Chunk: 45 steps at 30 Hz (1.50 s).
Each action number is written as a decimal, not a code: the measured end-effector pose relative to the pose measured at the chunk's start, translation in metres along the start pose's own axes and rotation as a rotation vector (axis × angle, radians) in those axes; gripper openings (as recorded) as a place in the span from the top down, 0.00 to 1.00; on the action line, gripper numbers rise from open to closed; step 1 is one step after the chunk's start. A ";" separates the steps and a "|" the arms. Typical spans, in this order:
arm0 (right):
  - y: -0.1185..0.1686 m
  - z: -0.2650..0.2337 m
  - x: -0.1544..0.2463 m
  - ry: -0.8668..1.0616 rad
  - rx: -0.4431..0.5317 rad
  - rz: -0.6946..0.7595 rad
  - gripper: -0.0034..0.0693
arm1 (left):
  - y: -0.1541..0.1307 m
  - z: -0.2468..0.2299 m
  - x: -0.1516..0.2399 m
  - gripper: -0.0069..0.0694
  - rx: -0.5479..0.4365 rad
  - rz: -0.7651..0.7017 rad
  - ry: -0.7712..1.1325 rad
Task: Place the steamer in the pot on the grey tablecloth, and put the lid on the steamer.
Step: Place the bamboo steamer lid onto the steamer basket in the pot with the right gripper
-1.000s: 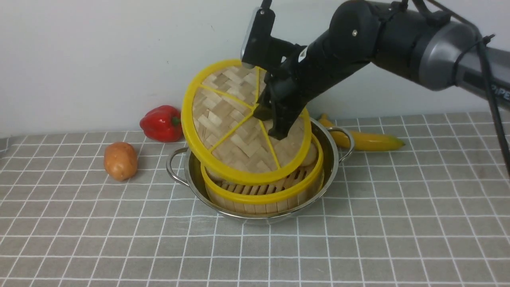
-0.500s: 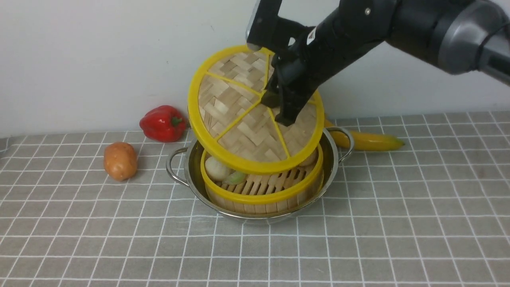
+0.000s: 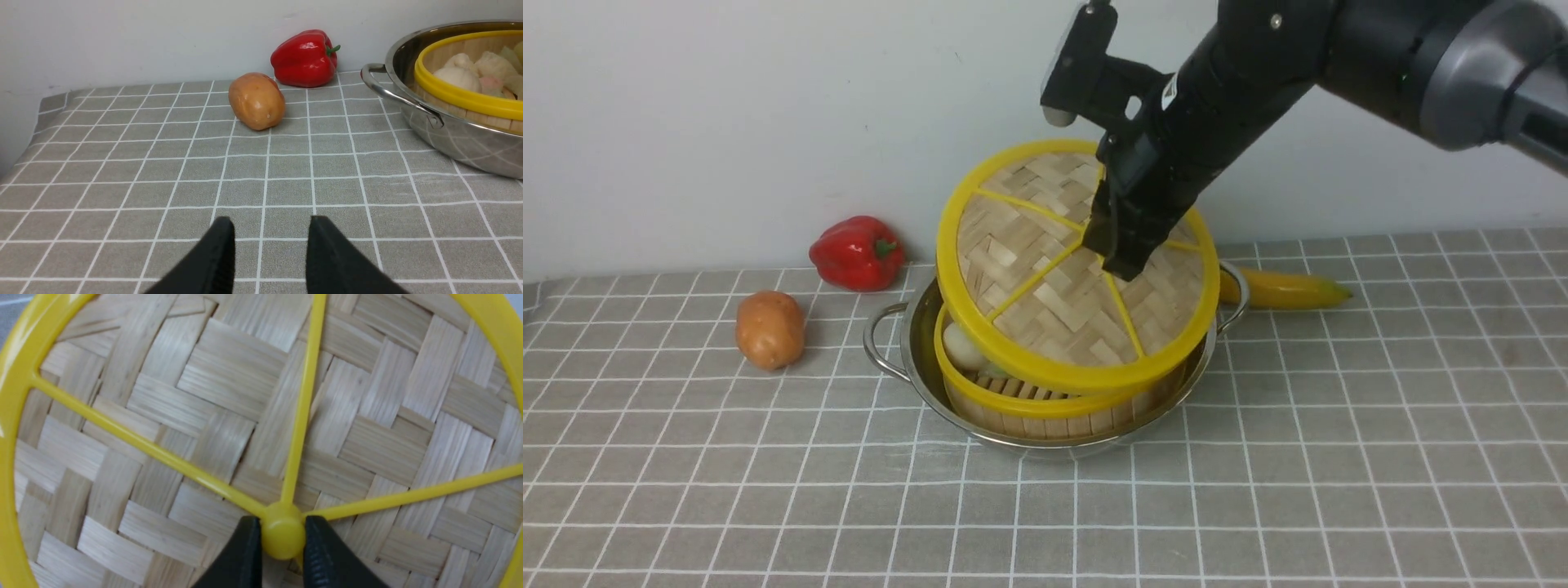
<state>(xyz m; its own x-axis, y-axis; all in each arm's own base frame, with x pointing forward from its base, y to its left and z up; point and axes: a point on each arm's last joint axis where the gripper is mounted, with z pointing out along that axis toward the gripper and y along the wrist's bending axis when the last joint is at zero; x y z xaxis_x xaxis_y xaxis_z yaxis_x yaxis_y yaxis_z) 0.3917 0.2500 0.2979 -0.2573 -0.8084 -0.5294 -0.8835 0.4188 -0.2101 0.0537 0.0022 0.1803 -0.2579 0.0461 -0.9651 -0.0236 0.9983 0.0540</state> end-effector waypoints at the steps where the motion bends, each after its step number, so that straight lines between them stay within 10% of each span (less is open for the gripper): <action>1: 0.000 0.001 0.000 0.000 0.000 0.000 0.76 | 0.000 0.000 0.000 0.59 0.000 0.000 0.000; 45: 0.000 0.028 0.000 -0.043 -0.021 -0.050 0.76 | 0.000 0.000 0.000 0.59 0.000 0.000 0.000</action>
<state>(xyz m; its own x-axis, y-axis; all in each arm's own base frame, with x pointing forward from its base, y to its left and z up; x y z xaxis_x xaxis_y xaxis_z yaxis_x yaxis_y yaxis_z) 0.4028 0.2613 0.2748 -0.1962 -0.8094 -0.5534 -0.9030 0.3692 -0.2198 0.0537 0.0022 0.1803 -0.2579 0.0461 -0.9651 -0.0236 0.9983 0.0540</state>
